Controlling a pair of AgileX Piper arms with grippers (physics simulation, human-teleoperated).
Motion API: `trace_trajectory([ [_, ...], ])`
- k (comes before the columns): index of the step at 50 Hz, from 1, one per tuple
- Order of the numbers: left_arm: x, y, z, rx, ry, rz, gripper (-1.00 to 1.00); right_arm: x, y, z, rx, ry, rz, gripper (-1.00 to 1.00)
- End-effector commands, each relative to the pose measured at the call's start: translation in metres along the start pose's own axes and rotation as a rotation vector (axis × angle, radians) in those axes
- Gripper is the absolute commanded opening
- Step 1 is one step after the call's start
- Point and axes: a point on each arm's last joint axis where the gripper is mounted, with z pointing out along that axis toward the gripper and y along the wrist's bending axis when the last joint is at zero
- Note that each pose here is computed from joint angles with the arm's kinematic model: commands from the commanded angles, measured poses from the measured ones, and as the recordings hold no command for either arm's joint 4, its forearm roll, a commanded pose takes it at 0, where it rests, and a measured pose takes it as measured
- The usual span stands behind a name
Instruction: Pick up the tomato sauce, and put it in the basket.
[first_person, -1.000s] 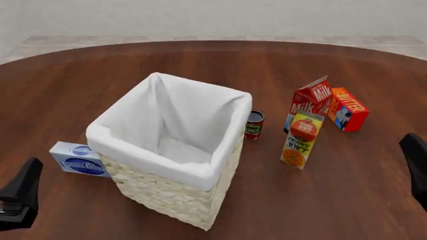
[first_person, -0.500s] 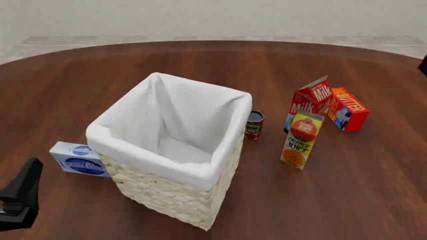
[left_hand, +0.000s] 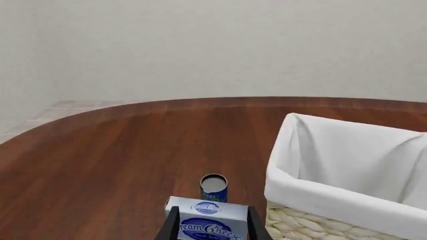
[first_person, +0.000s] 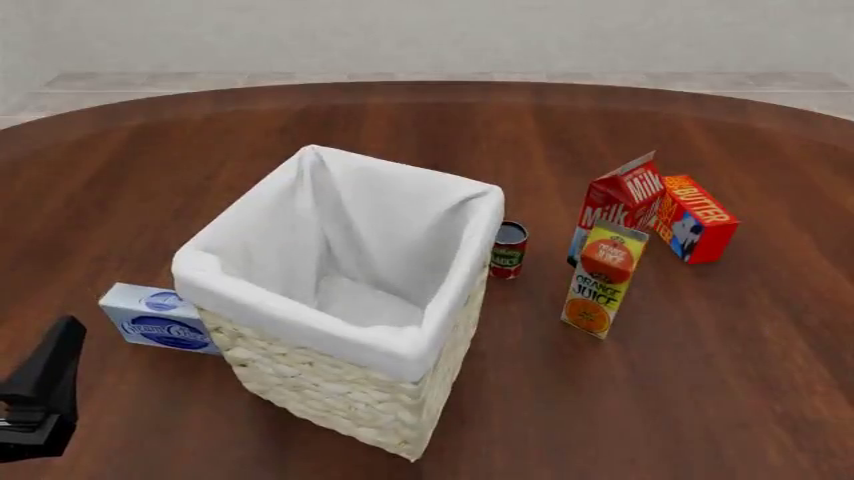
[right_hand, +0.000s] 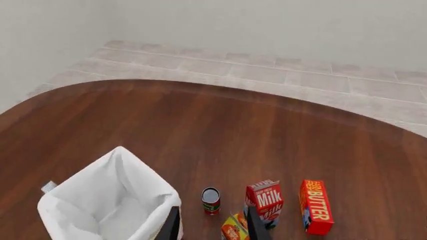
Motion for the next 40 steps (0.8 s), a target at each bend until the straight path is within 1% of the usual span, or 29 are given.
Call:
trace_trajectory([
  [1,0.0,0.0,0.0,0.0,0.0,0.0,1.0,-0.028,0.002,0.03,0.001,0.087,0.007,1.0],
  [3,0.0,0.0,0.0,0.0,0.0,0.0,1.0,-0.029,0.002,0.036,-0.001,0.098,0.018,1.0],
  [6,0.0,0.0,0.0,0.0,0.0,0.0,1.0,-0.032,0.001,0.042,0.006,0.115,0.008,1.0],
  [11,0.0,0.0,0.0,0.0,0.0,0.0,1.0,-0.039,0.001,0.049,0.011,0.145,0.031,1.0],
  [16,0.0,0.0,0.0,0.0,0.0,0.0,1.0,-0.045,0.002,0.056,0.009,0.159,0.047,1.0],
  [23,0.0,0.0,0.0,0.0,0.0,0.0,1.0,-0.051,0.004,0.071,0.006,0.193,0.057,1.0],
  [24,-0.006,0.0,0.001,0.0,0.0,0.0,1.0,-0.052,0.004,0.076,0.006,0.203,0.053,1.0],
  [25,0.0,0.0,0.0,0.0,0.0,0.0,1.0,-0.052,0.004,0.076,0.006,0.203,0.053,1.0],
  [26,0.0,0.0,0.0,0.0,0.0,0.0,1.0,-0.052,0.007,0.082,-0.002,0.211,0.069,1.0],
  [30,-0.003,0.0,0.0,-0.001,0.0,0.0,1.0,-0.052,0.008,0.093,-0.004,0.229,0.07,1.0],
  [31,0.0,0.0,0.0,-0.001,0.0,0.0,1.0,-0.053,0.007,0.096,-0.002,0.231,0.067,1.0],
  [36,0.0,0.0,0.0,-0.001,0.0,0.0,1.0,-0.057,0.006,0.106,0.004,0.241,0.068,1.0],
  [37,-0.004,0.0,0.001,-0.001,0.0,0.0,1.0,-0.058,0.006,0.108,0.006,0.243,0.069,1.0],
  [38,0.0,0.0,0.0,-0.001,0.0,0.0,1.0,-0.058,0.006,0.109,0.007,0.245,0.071,1.0],
  [39,-0.006,0.0,0.001,-0.001,0.0,0.0,1.0,-0.059,0.005,0.112,0.01,0.251,0.071,1.0],
  [40,-0.007,0.0,0.001,0.0,0.0,0.0,1.0,-0.06,0.004,0.114,0.015,0.254,0.072,1.0],
])
